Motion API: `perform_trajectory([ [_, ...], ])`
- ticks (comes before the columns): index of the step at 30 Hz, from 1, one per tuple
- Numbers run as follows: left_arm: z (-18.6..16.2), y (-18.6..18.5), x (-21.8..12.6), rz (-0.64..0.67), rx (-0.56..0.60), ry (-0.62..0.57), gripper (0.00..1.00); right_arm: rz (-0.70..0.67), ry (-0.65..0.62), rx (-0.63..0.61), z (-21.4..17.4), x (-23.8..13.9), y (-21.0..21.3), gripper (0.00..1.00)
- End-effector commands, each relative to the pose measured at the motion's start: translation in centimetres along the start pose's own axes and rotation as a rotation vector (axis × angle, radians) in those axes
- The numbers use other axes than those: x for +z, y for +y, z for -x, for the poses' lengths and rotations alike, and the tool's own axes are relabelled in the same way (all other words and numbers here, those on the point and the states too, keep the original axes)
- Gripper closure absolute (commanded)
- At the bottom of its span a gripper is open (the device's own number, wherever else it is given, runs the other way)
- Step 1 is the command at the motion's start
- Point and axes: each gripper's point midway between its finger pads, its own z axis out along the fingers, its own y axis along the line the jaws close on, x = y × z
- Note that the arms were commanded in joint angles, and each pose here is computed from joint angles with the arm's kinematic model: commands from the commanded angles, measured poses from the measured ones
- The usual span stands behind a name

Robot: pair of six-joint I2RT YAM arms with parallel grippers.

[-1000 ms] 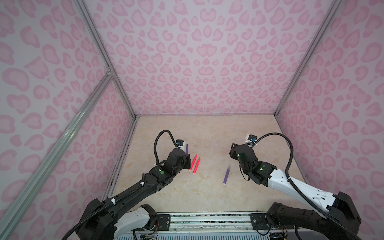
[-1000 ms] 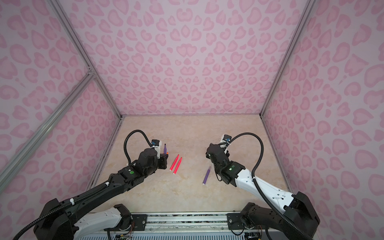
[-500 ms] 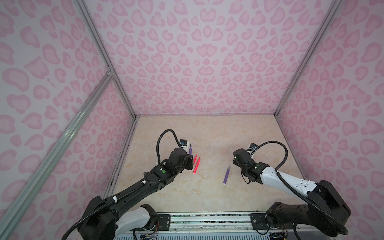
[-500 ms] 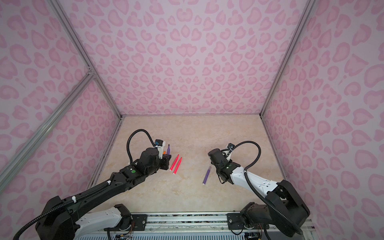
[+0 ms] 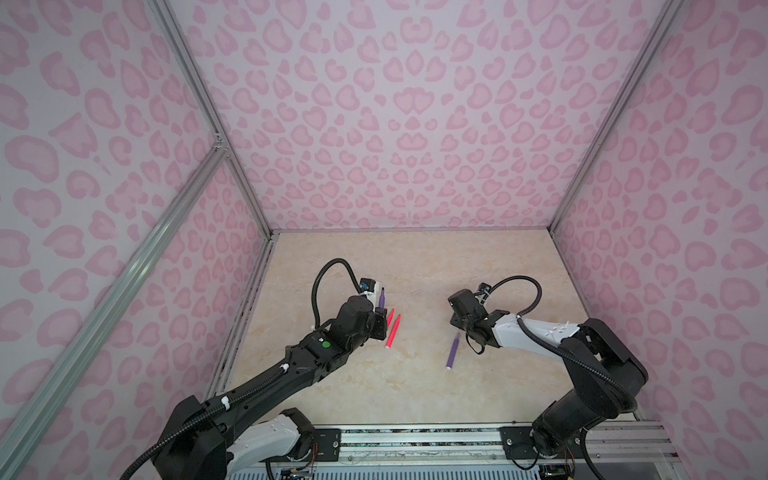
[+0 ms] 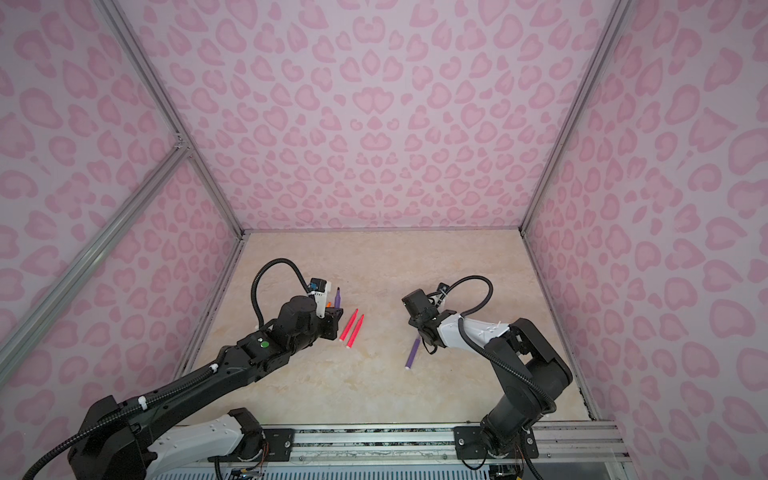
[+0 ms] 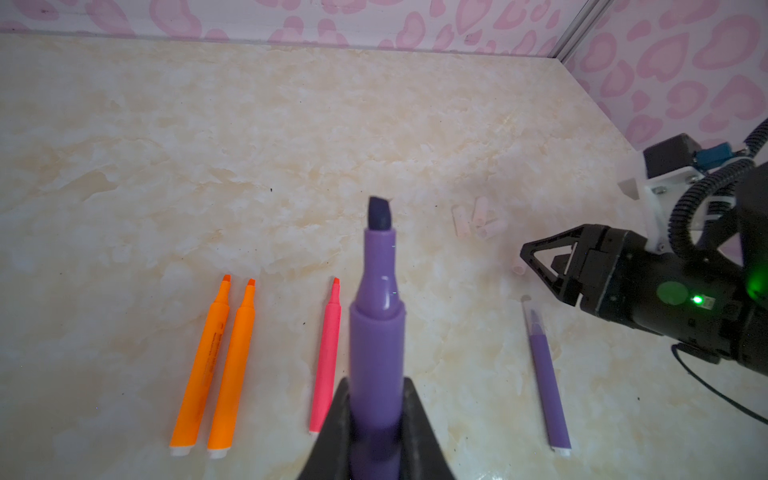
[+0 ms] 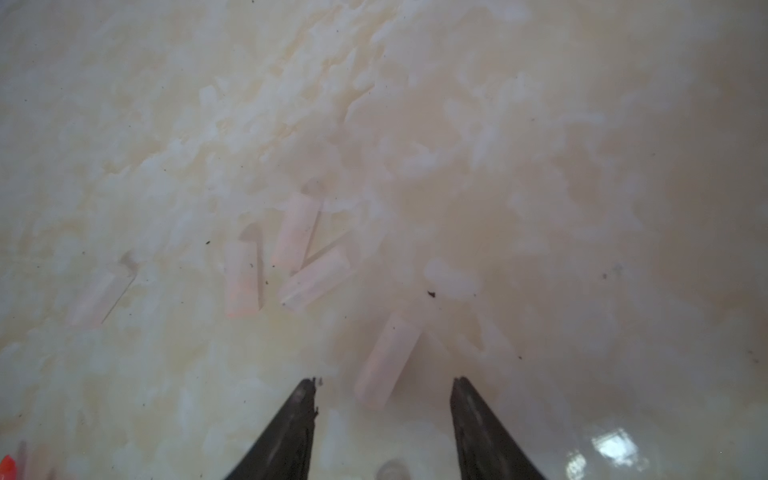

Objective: Insert the pens into the pen caps
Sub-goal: 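Lower the right gripper onto a pale pink cap and close on it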

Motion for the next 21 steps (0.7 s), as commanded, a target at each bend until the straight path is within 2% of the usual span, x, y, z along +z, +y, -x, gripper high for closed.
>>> perform_trajectory([
  [1,1.0,-0.2,-0.2,0.0,0.003,-0.034,0.97,-0.012,0.011,0.01,-0.2,0.8,-0.4,0.47],
  [21,1.3,-0.3,-0.6,-0.003,0.009,-0.047,0.97,-0.038,0.031,-0.021,-0.4,2.4,-0.2,0.59],
])
